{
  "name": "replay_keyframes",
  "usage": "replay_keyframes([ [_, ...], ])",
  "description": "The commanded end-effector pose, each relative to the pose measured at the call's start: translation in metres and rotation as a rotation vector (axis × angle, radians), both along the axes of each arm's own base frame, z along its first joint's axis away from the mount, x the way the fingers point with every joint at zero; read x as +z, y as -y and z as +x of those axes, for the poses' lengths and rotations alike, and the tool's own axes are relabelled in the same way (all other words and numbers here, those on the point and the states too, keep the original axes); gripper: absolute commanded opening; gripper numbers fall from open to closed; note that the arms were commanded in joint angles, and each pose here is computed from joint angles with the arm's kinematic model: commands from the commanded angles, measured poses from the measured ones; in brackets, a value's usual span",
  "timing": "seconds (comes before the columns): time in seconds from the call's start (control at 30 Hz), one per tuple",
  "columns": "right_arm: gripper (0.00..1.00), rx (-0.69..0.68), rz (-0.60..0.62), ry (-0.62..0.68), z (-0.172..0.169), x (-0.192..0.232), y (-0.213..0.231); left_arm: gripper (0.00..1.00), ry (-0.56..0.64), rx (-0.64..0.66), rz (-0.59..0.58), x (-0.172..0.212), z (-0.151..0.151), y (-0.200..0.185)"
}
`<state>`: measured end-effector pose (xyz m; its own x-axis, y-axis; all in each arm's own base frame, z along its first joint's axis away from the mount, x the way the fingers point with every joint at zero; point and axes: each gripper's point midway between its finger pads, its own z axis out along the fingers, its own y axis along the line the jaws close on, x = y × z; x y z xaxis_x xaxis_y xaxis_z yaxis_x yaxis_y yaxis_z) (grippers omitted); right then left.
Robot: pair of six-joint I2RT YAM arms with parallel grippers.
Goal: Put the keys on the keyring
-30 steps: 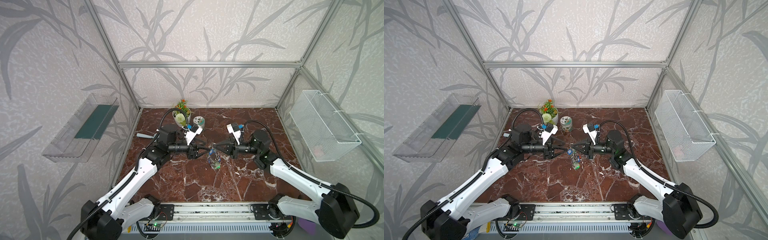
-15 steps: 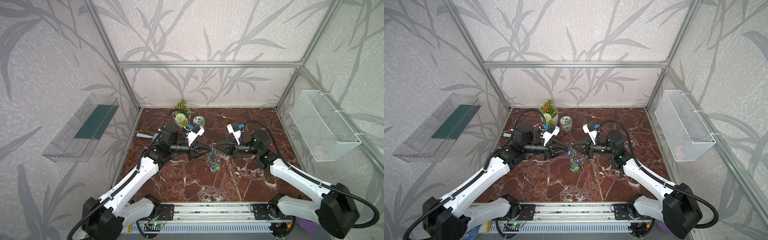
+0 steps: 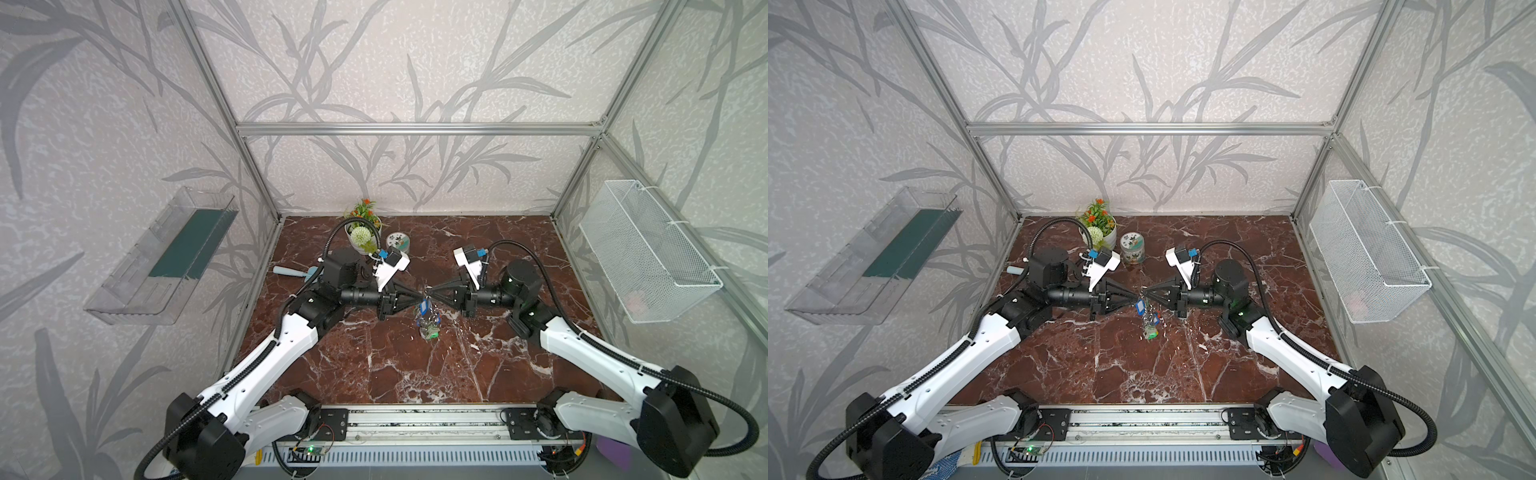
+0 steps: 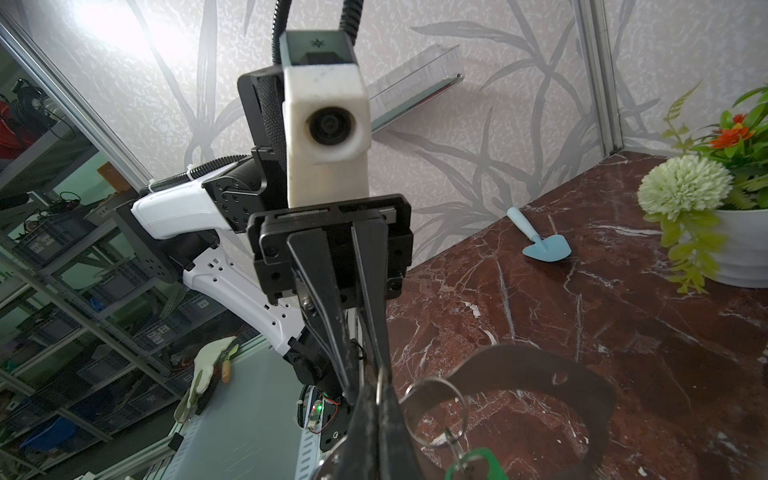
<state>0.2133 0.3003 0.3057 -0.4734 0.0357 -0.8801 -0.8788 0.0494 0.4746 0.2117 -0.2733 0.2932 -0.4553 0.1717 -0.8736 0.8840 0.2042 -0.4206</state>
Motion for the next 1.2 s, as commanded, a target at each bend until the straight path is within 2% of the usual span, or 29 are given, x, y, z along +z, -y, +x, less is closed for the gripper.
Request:
replay_keyframes([
  [0.0, 0.0, 0.01, 0.064, 0.096, -0.006, 0.03, 0.002, 0.13, 0.064, 0.058, 0.031, 0.01, 0.005, -0.006],
  [0.27, 0.0, 0.01, 0.071, 0.095, -0.005, 0.03, 0.002, 0.17, 0.083, 0.003, 0.023, 0.016, -0.006, 0.002],
  [0.5, 0.0, 0.016, 0.068, 0.095, -0.005, 0.029, 0.001, 0.15, 0.126, 0.053, 0.024, 0.025, 0.002, 0.0],
  [0.73, 0.0, 0.018, 0.069, 0.09, -0.004, 0.028, 0.0, 0.18, 0.163, 0.09, 0.053, 0.029, 0.005, -0.006],
  [0.87, 0.0, 0.02, 0.068, 0.091, -0.005, 0.028, 0.001, 0.15, 0.159, 0.039, 0.031, 0.036, -0.004, -0.002],
  [1.17, 0.0, 0.022, 0.071, 0.09, -0.006, 0.029, 0.001, 0.15, 0.144, 0.004, 0.08, 0.023, -0.005, 0.007],
])
